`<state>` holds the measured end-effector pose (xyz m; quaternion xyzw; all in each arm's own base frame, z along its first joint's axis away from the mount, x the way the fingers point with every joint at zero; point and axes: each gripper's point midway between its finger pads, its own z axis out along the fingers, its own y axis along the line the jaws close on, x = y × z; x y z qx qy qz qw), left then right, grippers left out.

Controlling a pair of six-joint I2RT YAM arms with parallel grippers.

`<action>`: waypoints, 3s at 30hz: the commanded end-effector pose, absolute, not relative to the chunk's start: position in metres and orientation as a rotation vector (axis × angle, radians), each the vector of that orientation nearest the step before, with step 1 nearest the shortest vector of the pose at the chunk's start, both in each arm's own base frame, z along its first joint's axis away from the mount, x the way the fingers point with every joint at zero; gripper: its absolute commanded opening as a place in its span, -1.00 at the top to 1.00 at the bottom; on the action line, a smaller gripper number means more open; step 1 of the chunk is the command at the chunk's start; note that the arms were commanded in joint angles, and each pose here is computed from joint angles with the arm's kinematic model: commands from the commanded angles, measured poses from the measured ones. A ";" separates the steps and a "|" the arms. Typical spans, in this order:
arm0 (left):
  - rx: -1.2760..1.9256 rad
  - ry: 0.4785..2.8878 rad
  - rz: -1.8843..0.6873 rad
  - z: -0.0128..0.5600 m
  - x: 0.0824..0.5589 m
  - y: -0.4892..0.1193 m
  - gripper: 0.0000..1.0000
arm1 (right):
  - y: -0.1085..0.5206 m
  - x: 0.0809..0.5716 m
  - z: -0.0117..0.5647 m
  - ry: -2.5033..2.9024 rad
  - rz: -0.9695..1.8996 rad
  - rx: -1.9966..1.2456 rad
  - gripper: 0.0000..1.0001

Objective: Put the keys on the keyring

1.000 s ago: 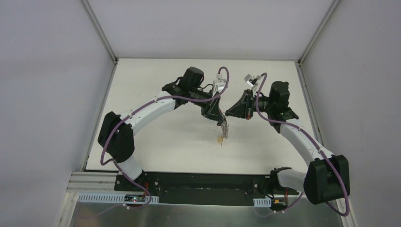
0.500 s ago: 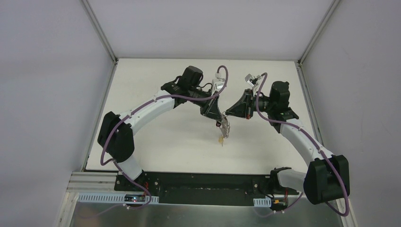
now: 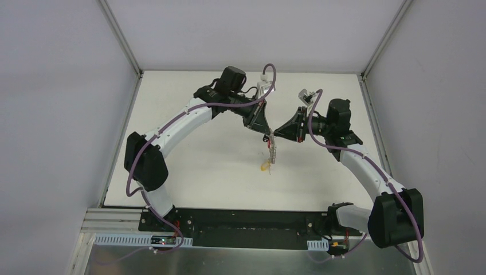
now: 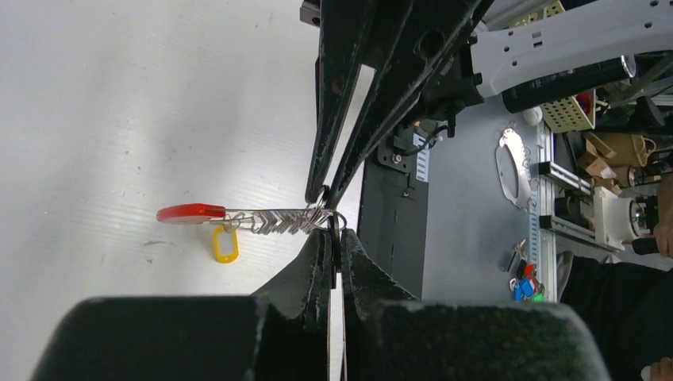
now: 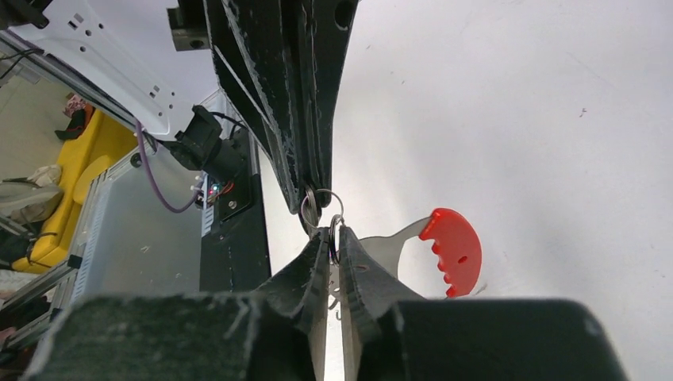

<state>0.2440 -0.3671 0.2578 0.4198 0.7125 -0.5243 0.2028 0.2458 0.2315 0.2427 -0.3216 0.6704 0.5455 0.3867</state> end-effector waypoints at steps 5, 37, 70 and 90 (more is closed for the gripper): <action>1.127 2.007 -1.480 0.285 0.261 -0.378 1.00 | 0.221 0.262 0.270 1.643 1.271 -0.774 0.51; 0.956 2.573 -1.169 0.135 0.301 -0.324 1.00 | 0.177 0.303 0.276 1.737 1.028 -0.581 -0.22; 1.019 3.039 -0.856 0.031 0.229 -0.243 0.86 | 0.175 0.303 0.267 1.743 1.018 -0.594 -0.33; 1.085 2.904 -0.678 0.062 0.235 -0.219 -0.24 | 0.153 0.314 0.259 1.802 0.849 -0.553 -0.99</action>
